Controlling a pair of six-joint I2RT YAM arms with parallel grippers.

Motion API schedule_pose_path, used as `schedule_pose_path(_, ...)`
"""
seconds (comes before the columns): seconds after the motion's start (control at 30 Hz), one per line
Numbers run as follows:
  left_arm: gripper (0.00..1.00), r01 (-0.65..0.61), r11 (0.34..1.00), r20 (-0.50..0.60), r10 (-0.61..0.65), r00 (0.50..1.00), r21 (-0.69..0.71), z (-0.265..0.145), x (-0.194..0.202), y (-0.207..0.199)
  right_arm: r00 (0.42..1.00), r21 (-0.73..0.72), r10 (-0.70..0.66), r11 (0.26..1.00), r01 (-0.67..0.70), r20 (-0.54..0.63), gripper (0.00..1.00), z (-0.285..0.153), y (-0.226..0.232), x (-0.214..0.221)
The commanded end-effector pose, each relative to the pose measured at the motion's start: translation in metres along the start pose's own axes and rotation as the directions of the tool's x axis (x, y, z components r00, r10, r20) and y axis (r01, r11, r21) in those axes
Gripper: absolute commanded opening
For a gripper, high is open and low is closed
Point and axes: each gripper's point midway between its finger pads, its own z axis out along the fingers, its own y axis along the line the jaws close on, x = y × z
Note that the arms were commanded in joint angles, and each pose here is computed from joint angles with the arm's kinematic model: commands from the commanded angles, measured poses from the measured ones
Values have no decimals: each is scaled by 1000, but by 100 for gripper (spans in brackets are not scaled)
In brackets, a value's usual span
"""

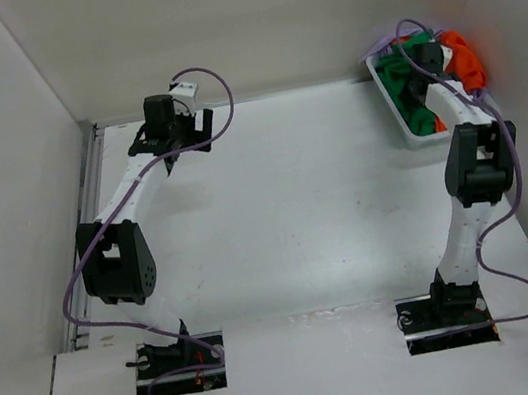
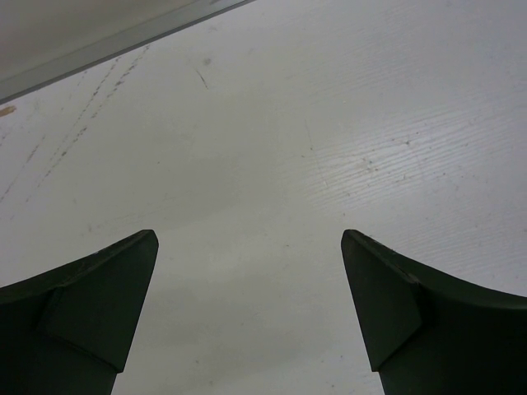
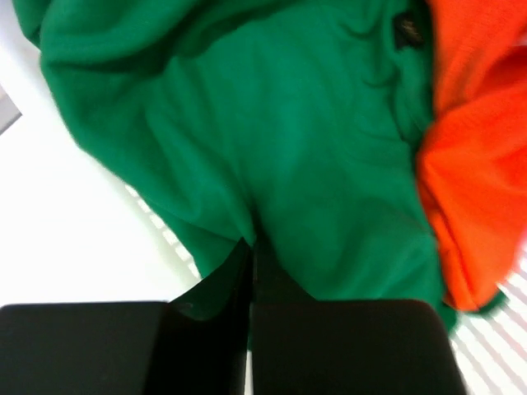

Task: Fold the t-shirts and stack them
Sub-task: Grab crumpled tshirt from bin with the right arm, then move the tshirt to the center of the board

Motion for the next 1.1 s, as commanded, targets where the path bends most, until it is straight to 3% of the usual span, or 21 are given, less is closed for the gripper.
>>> schedule_pose_path(0.0, 98, -27, 1000, 102, 27, 994, -2, -22, -37, -1, 975, -31, 28, 999, -21, 220, 0, -58, 8, -67)
schedule_pose_path(0.17, 98, -30, 999, 151, 35, 988, -35, -35, -50, 4, 872, 25, -36, 999, 28, 488, 0, -152, 34, -127)
schedule_pose_path(0.3, 98, -18, 997, 192, 33, 981, -80, -54, -58, 16, 712, 22, -54, 998, 54, 701, 0, -255, 54, -177)
schedule_pose_path(0.4, 98, -3, 992, 224, 31, 974, -123, -71, -61, 28, 548, -16, -43, 995, 102, 835, 0, -354, 76, -208)
schedule_pose_path(0.53, 98, 32, 979, 280, 25, 960, -200, -98, -65, 52, 351, -88, -4, 965, 246, 936, 0, -477, 116, -214)
schedule_pose_path(0.63, 99, 60, 964, 318, 26, 948, -259, -121, -65, 71, 281, -169, 66, 919, 358, 957, 0, -539, 144, -195)
schedule_pose_path(0.73, 100, 78, 951, 340, 29, 940, -299, -140, -61, 87, 305, -276, 148, 857, 436, 941, 0, -563, 166, -166)
schedule_pose_path(0.87, 100, 91, 939, 353, 35, 935, -333, -157, -57, 102, 428, -379, 174, 802, 461, 887, 0, -539, 190, -126)
schedule_pose_path(1.0, 100, 60, 942, 341, 60, 938, -331, -160, -50, 100, 625, -446, 101, 787, 426, 774, 0, -452, 203, -67)
schedule_pose_path(1.07, 100, 16, 954, 306, 80, 949, -299, -153, -38, 87, 732, -482, 33, 773, 413, 680, 7, -396, 208, -29)
